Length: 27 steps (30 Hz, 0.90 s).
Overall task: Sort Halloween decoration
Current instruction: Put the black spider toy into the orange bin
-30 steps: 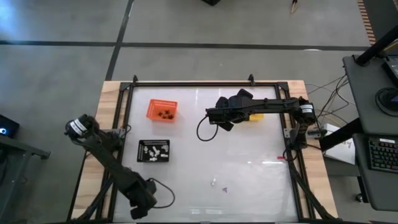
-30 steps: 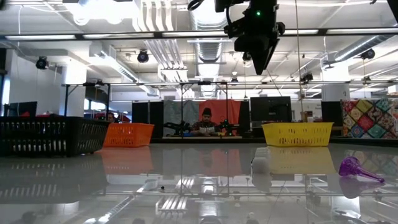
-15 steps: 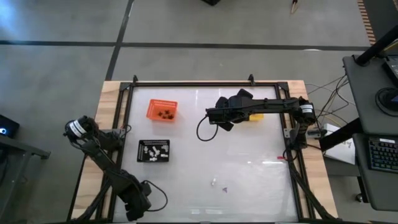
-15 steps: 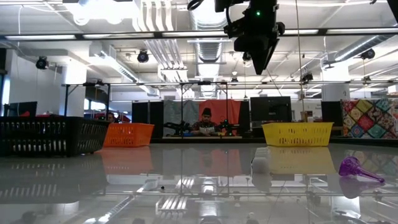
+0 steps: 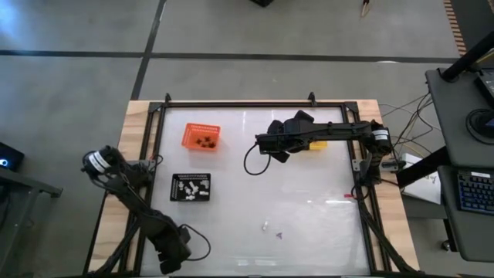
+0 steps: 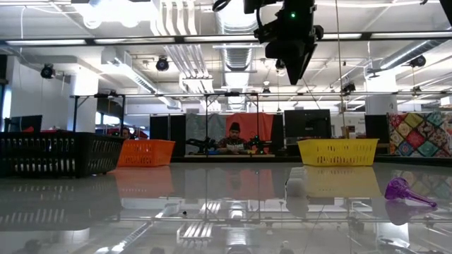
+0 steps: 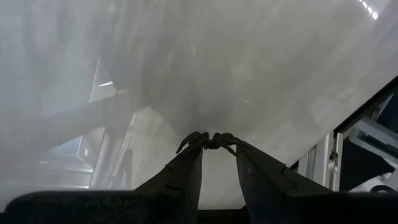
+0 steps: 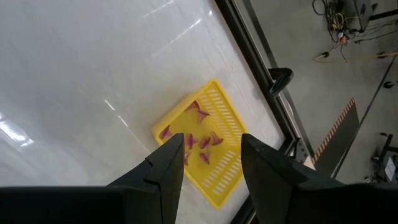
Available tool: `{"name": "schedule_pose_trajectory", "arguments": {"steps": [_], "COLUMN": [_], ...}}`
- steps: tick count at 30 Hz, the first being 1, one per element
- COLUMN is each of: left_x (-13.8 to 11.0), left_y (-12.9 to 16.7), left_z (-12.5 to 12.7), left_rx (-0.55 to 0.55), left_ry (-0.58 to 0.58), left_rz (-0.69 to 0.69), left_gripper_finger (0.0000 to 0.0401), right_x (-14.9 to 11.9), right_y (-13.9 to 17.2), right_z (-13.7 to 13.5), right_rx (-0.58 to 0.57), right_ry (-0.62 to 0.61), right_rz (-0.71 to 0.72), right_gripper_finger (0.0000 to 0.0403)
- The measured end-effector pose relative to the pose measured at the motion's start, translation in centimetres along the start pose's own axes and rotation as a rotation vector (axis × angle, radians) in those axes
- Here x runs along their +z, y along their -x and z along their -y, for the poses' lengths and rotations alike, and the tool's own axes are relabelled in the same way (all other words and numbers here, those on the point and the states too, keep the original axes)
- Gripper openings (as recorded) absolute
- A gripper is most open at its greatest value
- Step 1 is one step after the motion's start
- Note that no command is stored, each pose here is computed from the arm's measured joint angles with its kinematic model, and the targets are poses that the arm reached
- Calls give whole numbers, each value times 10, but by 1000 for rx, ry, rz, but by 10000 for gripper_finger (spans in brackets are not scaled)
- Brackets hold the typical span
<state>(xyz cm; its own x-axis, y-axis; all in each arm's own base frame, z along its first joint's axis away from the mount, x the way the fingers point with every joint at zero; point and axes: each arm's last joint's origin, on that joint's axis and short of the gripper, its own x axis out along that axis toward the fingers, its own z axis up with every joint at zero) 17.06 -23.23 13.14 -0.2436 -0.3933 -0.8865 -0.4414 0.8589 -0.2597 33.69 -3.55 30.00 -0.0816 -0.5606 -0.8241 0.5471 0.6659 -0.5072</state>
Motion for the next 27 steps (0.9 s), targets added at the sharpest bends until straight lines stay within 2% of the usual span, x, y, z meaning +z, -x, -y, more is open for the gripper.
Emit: {"name": "schedule_pose_trajectory", "arguments": {"steps": [10,16,27], "left_x": [9,19,21], "left_y": [3,14,17], "left_z": [1,11,11], "left_rx": [-1,-26,-26], "left_ry": [4,-48,-38], "left_rz": [20,151,152], "left_gripper_finger": [87,87,87], "right_x": [1,2,3], "right_y": [0,0,0], "right_z": [-1,-2,-2], "right_rx": [7,17,23], "right_ry": [-5,-17,-24], "right_rz": [4,17,27], "right_gripper_finger": [148,148,148]}}
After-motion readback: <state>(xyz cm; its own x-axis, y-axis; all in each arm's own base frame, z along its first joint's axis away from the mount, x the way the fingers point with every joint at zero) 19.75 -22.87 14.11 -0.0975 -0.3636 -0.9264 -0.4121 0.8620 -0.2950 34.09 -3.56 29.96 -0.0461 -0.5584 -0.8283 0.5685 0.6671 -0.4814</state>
